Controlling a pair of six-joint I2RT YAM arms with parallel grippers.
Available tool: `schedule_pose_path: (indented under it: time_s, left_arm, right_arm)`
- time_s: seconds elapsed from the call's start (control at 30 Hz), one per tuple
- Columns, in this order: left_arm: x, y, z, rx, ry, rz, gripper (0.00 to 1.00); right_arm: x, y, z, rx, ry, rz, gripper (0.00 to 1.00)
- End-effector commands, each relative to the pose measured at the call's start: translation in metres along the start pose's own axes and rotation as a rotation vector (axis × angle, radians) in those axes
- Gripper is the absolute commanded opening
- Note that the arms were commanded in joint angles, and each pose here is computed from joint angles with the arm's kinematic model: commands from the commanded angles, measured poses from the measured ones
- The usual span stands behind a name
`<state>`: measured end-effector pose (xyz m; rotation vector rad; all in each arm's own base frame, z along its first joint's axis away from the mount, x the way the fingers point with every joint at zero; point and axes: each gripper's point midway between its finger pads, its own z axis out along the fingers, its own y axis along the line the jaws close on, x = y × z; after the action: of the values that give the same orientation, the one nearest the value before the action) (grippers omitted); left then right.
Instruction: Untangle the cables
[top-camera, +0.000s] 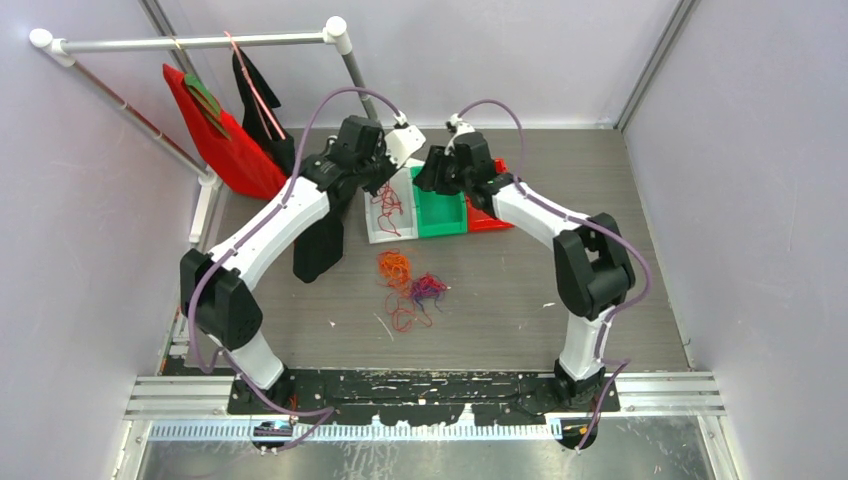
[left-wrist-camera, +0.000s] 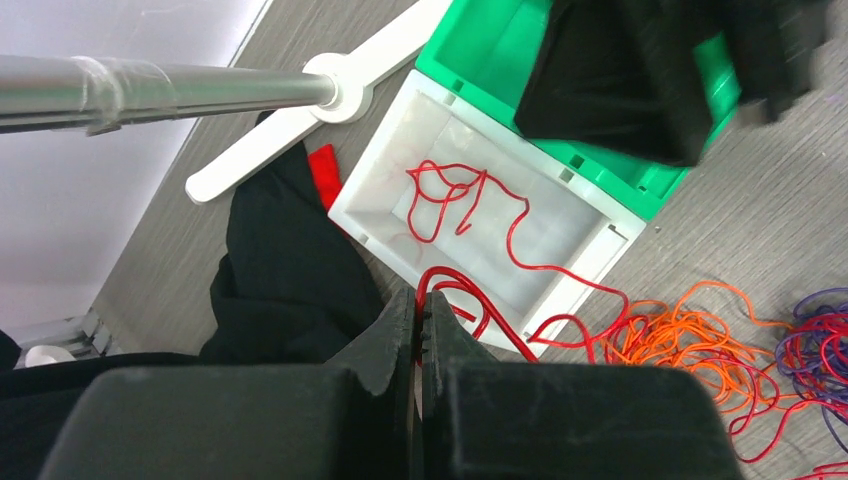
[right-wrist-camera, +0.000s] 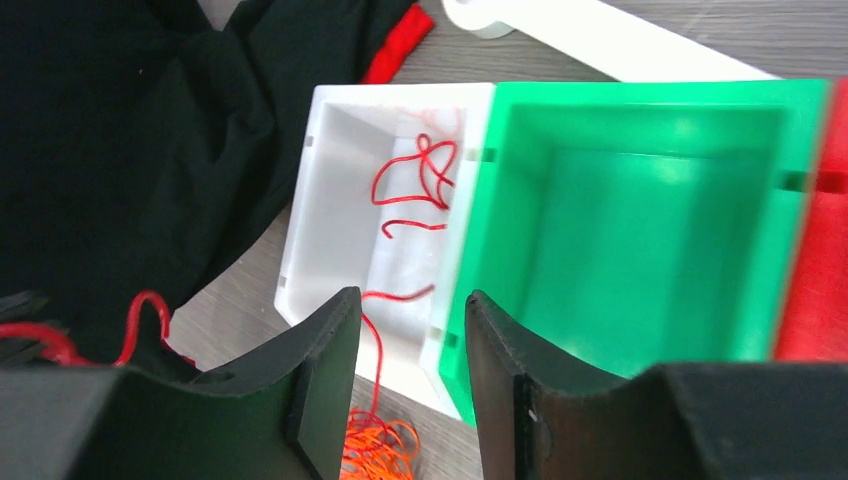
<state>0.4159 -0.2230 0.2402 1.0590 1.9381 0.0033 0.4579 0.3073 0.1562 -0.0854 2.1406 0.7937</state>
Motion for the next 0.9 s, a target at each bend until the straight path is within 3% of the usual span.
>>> schedule_pose_path:
  time_s: [0.0,0.37,0.6,0.87]
  left_arm:
    - [-0.012,0.014,0.007,-0.046,-0.033,0.028,0.00]
    - [-0.017,0.052,0.056,-0.208,-0.042,0.123,0.00]
    - [0.002,0.042,0.084,-0.126,0.021,0.123,0.00]
    - [0.011,0.021,0.080,0.061,0.078,0.077,0.18]
  right_arm:
    - [-0.043,-0.002,-0.045,0.022,-0.113,-0.010,0.49]
    - [-0.040,-0.001,-0.062,-0.017,-0.186,0.097,0.43]
    - [-0.033,-0.005,-0.074,-0.013,-0.213,0.114,0.40]
    - [-0.033,0.001,-0.082,-0.033,-0.223,0.112,0.41]
